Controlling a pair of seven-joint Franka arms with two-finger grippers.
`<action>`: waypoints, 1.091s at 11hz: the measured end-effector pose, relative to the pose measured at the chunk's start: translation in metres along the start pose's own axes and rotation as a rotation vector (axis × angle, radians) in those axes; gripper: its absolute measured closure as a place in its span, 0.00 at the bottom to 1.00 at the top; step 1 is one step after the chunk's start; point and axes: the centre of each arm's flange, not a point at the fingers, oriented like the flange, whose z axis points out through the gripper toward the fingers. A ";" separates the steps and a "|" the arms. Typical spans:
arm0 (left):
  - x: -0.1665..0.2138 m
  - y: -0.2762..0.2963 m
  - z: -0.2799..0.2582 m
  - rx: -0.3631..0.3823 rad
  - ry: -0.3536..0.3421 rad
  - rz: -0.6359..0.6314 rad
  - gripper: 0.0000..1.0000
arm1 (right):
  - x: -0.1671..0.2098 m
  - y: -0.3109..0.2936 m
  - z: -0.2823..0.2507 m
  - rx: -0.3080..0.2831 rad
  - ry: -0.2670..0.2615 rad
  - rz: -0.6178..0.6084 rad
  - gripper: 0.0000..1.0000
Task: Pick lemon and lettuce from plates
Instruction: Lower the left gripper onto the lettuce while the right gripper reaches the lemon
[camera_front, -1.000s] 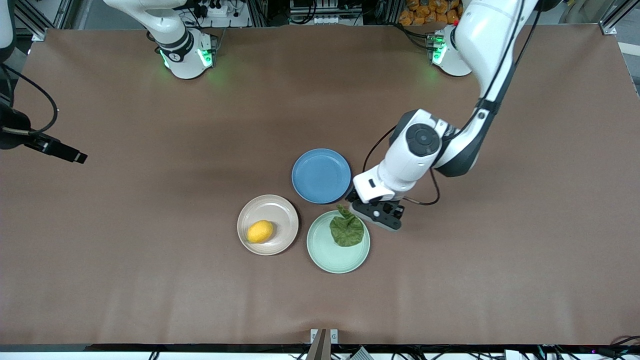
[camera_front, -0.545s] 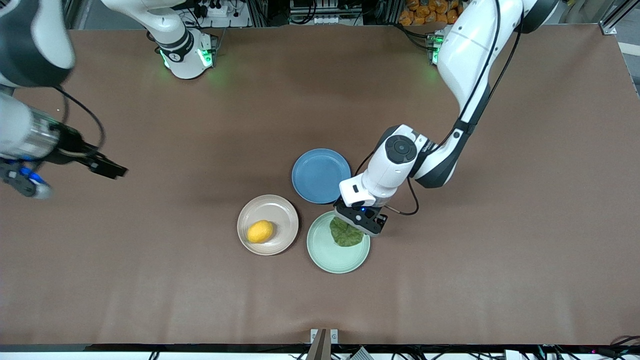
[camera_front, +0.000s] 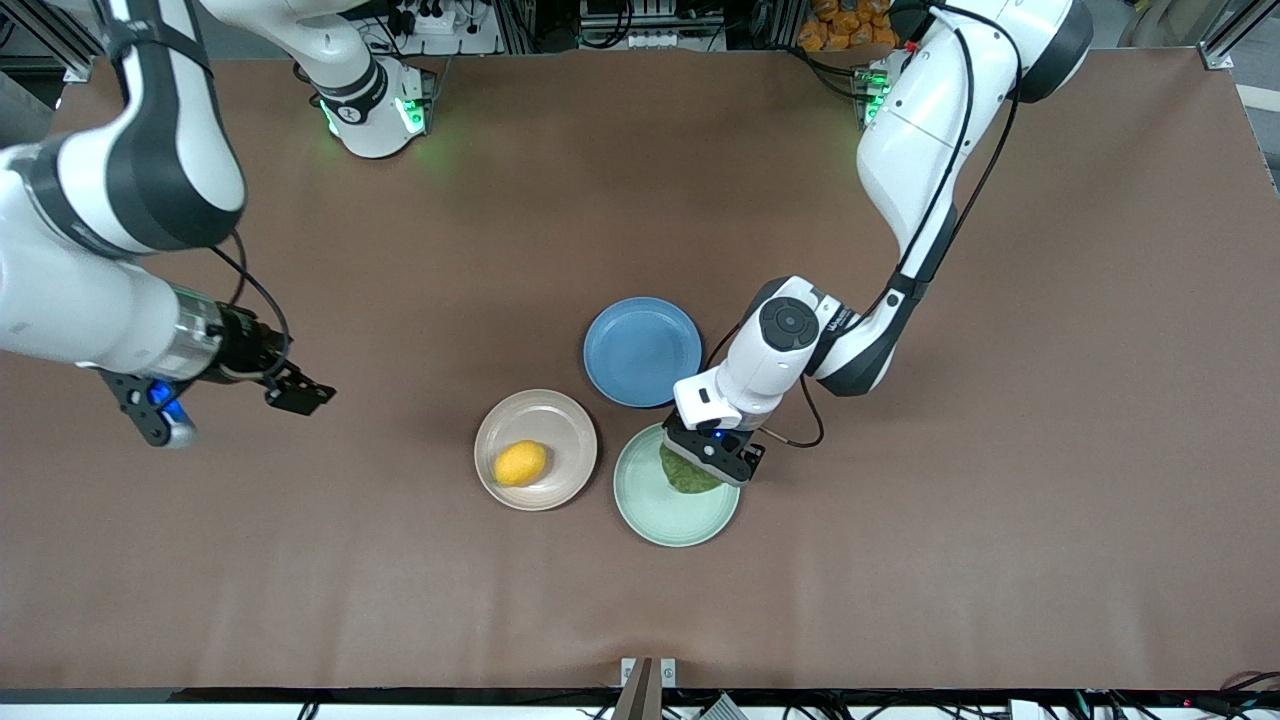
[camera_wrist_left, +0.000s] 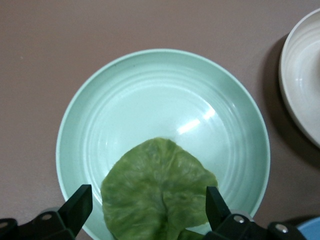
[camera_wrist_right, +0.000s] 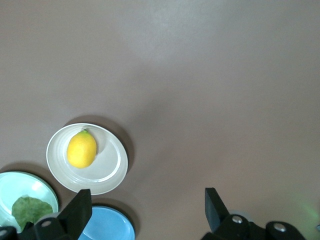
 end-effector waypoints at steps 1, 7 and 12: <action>-0.002 0.001 0.004 0.000 -0.005 0.004 0.00 | -0.004 -0.014 0.012 -0.011 -0.002 0.023 0.00; -0.016 0.006 0.026 0.004 -0.039 0.021 0.00 | -0.008 -0.098 0.126 0.012 0.057 0.190 0.00; -0.019 0.004 0.033 0.014 -0.044 0.039 0.27 | -0.015 -0.120 0.156 0.058 0.089 0.221 0.00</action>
